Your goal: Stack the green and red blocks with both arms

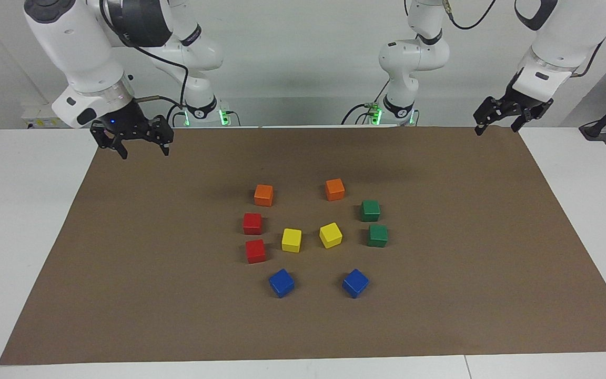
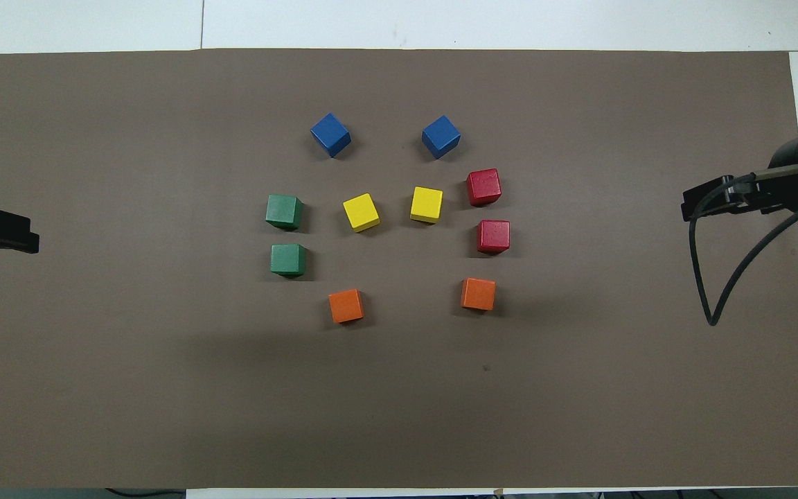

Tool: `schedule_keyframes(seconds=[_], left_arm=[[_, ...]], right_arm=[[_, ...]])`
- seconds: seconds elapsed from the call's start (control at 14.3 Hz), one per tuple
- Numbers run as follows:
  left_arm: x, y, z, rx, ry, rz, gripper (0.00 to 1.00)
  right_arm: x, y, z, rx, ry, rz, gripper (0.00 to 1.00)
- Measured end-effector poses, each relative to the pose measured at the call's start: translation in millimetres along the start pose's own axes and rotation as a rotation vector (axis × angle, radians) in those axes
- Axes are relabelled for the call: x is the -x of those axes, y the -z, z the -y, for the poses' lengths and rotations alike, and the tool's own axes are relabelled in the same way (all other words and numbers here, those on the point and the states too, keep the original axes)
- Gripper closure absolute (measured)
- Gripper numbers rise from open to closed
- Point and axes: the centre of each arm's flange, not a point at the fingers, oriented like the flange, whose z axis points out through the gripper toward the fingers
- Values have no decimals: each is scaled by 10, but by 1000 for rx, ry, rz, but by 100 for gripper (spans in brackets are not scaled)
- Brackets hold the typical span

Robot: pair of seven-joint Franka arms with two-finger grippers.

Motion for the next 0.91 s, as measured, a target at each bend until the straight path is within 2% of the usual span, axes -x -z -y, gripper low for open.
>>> schedule_keyframes(seconds=[0.91], left_arm=[[1,-45,-9,0,-7,10,0]], right_arm=[[0,-8,14,0,3,2,0]])
